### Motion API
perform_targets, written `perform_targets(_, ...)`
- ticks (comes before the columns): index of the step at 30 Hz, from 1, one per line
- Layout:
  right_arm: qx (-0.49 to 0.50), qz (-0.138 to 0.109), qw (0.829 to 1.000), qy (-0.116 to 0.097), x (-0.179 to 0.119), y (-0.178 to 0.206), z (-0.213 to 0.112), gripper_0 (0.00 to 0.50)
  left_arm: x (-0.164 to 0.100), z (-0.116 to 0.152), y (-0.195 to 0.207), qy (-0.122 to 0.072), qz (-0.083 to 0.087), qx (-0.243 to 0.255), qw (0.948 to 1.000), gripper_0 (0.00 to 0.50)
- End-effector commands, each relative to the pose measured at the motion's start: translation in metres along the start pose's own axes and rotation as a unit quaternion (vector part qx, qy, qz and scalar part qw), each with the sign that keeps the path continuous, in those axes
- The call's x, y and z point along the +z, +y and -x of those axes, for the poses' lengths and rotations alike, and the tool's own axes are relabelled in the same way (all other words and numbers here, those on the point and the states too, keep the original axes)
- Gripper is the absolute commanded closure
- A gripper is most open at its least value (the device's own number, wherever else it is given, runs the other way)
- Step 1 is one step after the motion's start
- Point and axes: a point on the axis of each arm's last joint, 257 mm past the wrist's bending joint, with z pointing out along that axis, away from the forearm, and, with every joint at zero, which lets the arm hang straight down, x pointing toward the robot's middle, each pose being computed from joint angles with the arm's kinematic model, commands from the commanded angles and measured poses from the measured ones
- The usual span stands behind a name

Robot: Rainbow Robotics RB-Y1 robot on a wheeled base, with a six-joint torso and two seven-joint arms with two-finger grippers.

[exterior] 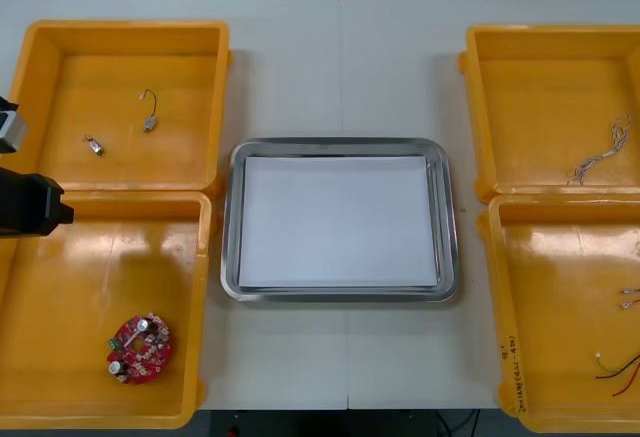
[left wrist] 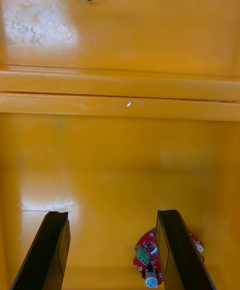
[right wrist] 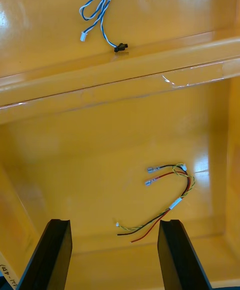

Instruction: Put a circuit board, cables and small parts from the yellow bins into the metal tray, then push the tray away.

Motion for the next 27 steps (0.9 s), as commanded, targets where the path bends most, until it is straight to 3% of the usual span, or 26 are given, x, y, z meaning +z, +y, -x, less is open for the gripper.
perform_targets(1,-0.007,-0.020,1.000,-0.016,-0.0139,-0.0116,0.0071,0.000,-0.0068,-0.0028,0.0128,0.002,0.019,0.003,0.9998,0.000)
perform_targets(27,-0.007,-0.020,1.000,-0.016,-0.0139,-0.0116,0.0071,0.000,-0.0068,-0.0028,0.0128,0.002,0.019,0.003,0.9998,0.000)
